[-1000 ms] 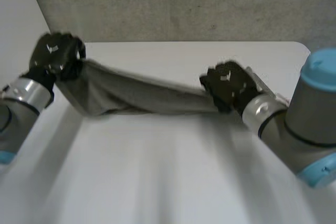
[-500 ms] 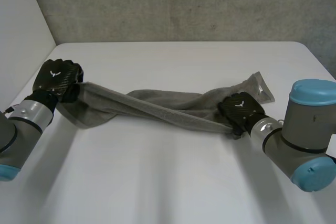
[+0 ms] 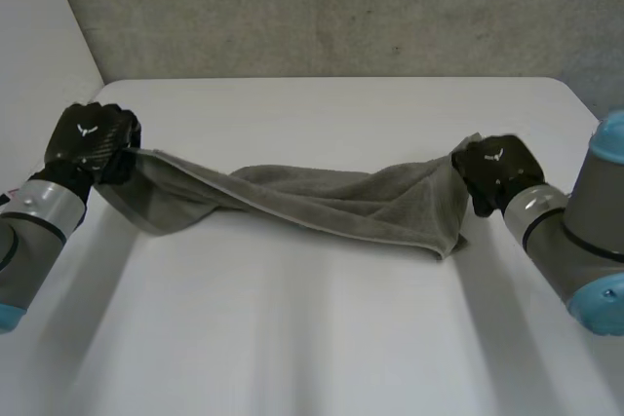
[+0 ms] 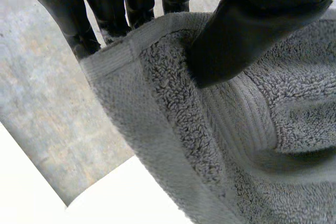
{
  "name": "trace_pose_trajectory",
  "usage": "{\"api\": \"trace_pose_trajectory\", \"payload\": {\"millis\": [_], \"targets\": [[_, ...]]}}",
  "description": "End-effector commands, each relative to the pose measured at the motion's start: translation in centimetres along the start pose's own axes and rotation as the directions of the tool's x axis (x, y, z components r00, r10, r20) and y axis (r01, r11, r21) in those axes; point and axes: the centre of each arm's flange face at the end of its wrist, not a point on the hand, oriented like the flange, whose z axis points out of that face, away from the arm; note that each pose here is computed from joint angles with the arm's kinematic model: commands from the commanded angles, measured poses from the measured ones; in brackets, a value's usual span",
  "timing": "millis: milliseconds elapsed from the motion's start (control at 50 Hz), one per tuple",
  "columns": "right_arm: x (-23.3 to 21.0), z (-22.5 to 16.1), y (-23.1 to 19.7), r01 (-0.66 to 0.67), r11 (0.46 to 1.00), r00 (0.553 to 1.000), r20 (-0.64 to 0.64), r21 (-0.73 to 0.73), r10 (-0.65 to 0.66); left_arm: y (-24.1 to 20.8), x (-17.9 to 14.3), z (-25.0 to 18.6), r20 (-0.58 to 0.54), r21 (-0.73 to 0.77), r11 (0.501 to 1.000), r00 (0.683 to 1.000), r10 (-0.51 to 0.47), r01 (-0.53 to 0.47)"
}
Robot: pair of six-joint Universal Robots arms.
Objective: Fold the towel.
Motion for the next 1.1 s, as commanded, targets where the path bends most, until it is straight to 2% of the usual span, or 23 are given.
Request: {"api": "trace_pose_trajectory", "payload": {"millis": [20,80,160,200,280,360,460,780,1100], "targets": [[2.4,-2.5,-5.5,-0.043,0.99,0.998,-0.032,0.134,0.047,-5.4,-0.4,-0.7,0.011,0.115,0.993,1.0,-0.002,0.001],[3.1,-3.7,-7.3,-0.1,0.981,0.995,-0.012,0.166,0.103,-8.4,-0.7,-1.3,0.007,0.174,0.983,0.999,-0.053,0.051],[2.7,-4.4,-7.1,-0.151,0.981,0.988,0.036,0.126,0.147,-10.9,-0.8,-2.4,-0.015,0.234,0.962,0.99,-0.142,0.141],[2.1,-4.7,-6.7,-0.166,0.982,0.985,0.053,0.094,0.162,-10.7,-0.7,-2.7,-0.021,0.231,0.959,0.986,-0.166,0.167],[0.0,-4.2,-3.1,-0.23,0.973,0.968,0.094,-0.032,0.232,-9.8,-0.2,-3.0,-0.027,0.205,0.961,0.982,-0.187,0.188],[-1.7,-3.2,0.1,-0.355,0.934,0.929,0.091,-0.047,0.358,-8.1,0.2,-2.7,-0.031,0.152,0.967,0.979,-0.202,0.204],[-3.3,-2.5,2.9,-0.41,0.909,0.904,0.102,-0.074,0.415,-6.9,0.4,-2.2,-0.034,0.115,0.97,0.977,-0.212,0.215],[-6.1,-0.6,5.2,-0.395,0.914,0.903,0.142,-0.094,0.405,-6.4,0.3,-2.1,-0.031,0.105,0.97,0.976,-0.218,0.22],[-6.1,0.6,5.3,-0.393,0.918,0.907,0.14,-0.056,0.397,-6.1,0.4,-2.2,-0.029,0.095,0.97,0.975,-0.22,0.222]]}}
